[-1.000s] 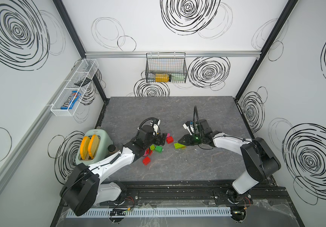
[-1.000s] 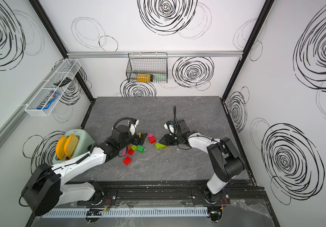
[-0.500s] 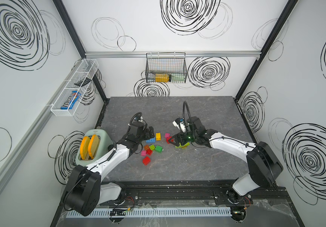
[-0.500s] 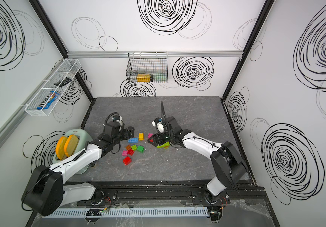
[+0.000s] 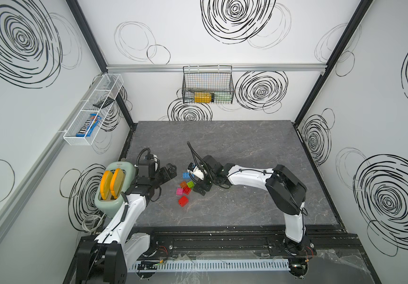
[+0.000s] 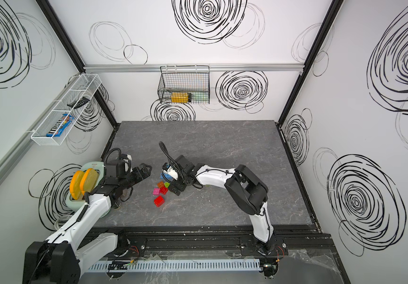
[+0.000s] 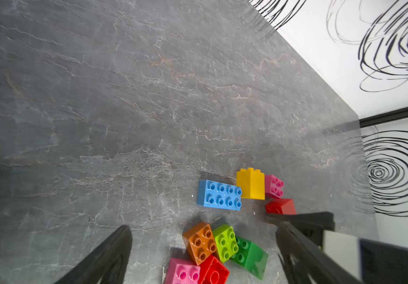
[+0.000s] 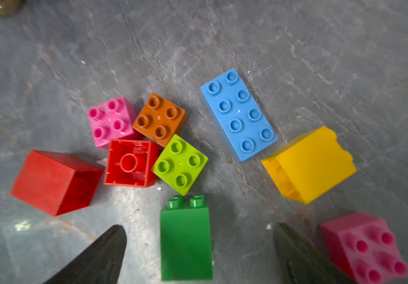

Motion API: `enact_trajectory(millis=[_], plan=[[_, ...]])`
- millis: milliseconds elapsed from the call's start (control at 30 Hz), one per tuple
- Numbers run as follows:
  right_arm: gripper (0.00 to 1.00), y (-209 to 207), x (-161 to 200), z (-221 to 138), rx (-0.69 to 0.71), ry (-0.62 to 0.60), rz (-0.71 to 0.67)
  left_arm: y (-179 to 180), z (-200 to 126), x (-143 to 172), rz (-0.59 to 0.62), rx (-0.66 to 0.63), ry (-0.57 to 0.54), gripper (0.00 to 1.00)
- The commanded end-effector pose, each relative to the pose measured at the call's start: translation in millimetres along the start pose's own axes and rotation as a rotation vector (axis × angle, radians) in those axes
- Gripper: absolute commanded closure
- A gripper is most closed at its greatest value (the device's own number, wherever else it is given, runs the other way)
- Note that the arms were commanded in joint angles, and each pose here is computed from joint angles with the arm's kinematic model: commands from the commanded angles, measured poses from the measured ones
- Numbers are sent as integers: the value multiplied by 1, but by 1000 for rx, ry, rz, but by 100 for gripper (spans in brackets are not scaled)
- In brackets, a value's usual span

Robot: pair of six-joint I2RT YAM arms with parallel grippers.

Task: Assemble the number 4 with lego
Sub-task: Pick up the lego brick from the center of the board.

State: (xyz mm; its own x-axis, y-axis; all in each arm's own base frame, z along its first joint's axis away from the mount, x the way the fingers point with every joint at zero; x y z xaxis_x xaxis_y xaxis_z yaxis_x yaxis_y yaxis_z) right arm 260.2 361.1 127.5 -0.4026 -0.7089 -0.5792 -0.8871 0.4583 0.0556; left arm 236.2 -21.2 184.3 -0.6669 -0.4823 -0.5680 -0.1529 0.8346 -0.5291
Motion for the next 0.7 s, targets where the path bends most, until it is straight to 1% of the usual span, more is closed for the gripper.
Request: enact_trajectory(millis=[0, 67, 167, 300, 433, 533, 600, 667], plan=[[4, -1, 0, 4, 43, 78, -99, -3, -1, 6, 6, 81, 31, 4], [6, 0, 1, 6, 25, 88, -106, -3, -2, 6, 9, 71, 32, 4], [13, 2, 4, 8, 0, 100, -109, -2, -2, 7, 10, 55, 39, 4], [27, 5, 7, 11, 1, 113, -112, -3, 2, 9, 13, 60, 58, 4], [38, 6, 6, 13, 2, 104, -117, -4, 4, 11, 20, 61, 78, 4], [49, 6, 6, 14, 7, 98, -112, -4, 6, 13, 21, 60, 87, 4], [57, 6, 4, 9, 8, 80, -110, -4, 7, 14, 20, 53, 102, 4], [61, 8, -2, -7, -1, 27, -110, -9, 7, 15, 34, 70, 134, 4]])
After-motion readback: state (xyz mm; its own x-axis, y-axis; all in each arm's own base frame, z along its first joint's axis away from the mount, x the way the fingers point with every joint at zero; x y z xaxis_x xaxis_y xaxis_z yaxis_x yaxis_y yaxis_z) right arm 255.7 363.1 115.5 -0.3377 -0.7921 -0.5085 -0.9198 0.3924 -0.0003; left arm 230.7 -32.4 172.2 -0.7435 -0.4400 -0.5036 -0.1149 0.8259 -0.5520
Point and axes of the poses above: each gripper's point midway between its finger pads, its own z axis out along the fingers, its own y axis along the line the jaws close on, x = y × z, the point moved 10 cm from there along -z, back along the fingers, and after that the axes turned 4 degrees about z, right-handed, at the moved point
